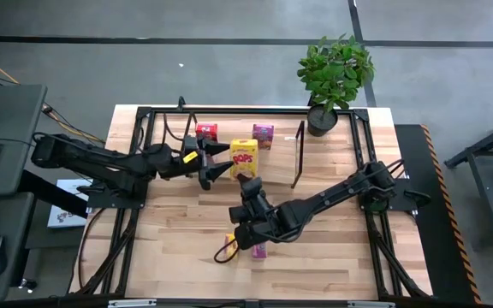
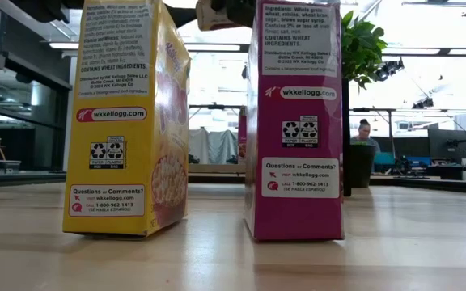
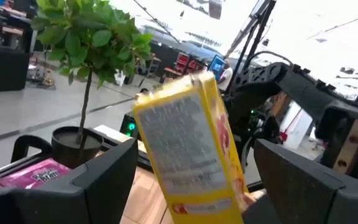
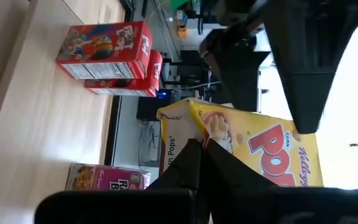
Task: Stack cereal on shelf
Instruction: Put the yellow cereal box on the shelf
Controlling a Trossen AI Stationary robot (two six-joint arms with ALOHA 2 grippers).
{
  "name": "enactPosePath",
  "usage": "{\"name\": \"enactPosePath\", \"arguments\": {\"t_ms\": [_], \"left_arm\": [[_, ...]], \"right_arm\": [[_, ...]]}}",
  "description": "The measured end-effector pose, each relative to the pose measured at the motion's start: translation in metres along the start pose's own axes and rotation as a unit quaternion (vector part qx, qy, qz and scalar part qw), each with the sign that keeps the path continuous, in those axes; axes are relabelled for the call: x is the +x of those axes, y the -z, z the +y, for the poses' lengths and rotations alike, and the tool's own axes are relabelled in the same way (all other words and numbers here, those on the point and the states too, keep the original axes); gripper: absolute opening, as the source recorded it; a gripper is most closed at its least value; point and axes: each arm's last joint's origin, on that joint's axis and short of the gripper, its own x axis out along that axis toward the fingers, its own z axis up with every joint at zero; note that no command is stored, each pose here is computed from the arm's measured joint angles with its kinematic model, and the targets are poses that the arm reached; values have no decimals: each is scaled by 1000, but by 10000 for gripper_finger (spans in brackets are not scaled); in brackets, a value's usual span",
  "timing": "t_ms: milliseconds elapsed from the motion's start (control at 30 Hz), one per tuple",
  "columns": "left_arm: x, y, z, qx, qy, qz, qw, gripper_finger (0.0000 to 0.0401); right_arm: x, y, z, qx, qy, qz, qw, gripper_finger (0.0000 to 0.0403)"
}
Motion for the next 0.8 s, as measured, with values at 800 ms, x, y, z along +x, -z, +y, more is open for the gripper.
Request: {"name": "enactPosePath", "arguments": {"t_ms": [800], "left_arm": [[4,7,7,-29,13,34,999,232]], "right_arm": [[1,-11,-5,26,-50,-77,995,1]]}}
